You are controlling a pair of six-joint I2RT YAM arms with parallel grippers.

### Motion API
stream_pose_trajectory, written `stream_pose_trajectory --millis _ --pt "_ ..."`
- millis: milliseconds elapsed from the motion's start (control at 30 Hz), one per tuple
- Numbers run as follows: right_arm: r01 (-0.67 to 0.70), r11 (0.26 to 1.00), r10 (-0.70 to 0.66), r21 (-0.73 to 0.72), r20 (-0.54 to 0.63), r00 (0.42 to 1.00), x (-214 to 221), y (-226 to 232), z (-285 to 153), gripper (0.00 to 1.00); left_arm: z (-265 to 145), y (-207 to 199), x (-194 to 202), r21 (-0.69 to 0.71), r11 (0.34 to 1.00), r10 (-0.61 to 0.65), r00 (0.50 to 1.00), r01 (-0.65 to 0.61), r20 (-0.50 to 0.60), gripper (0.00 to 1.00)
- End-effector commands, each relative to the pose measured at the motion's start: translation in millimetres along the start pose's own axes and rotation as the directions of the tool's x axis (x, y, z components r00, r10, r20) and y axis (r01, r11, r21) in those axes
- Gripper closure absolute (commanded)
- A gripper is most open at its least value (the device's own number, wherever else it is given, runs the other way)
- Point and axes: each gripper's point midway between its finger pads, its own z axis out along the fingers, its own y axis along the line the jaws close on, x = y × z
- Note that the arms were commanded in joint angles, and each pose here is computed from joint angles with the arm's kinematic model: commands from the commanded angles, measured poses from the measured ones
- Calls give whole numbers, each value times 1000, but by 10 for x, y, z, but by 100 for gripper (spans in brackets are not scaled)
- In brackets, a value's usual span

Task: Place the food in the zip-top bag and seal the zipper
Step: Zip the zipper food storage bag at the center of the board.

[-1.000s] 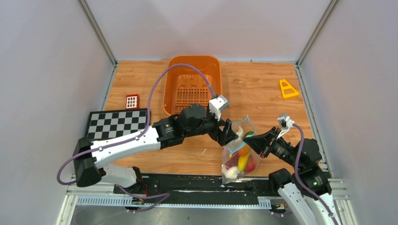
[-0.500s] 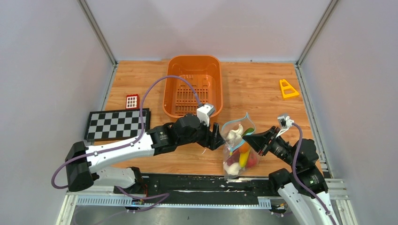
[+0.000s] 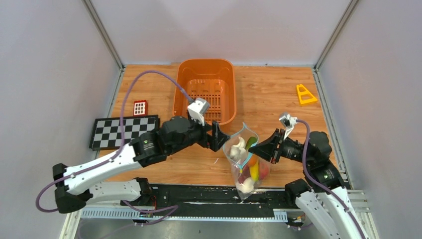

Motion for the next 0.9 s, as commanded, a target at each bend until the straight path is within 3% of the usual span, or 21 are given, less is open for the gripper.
stream_pose_trajectory --millis 0,133,300,667,867 --pt "174 940 -177 -292 18 984 -419 679 -53 100 -389 301 -419 -137 981 145 987 -135 69 0" --pt "168 896 -212 -411 -64 975 -485 860 -43 100 -516 416 -512 -149 974 181 981 -169 66 0" --pt "106 901 -199 -420 -184 963 -279 689 71 100 -599 417 -525 -125 973 202 977 -193 65 0" --pt "20 889 -204 -458 -357 912 72 529 262 100 -537 579 -44 -41 915 397 914 -401 -88 0" --pt "-8 880 -224 -476 -429 875 158 522 342 100 -450 331 134 144 894 439 894 -424 -91 0"
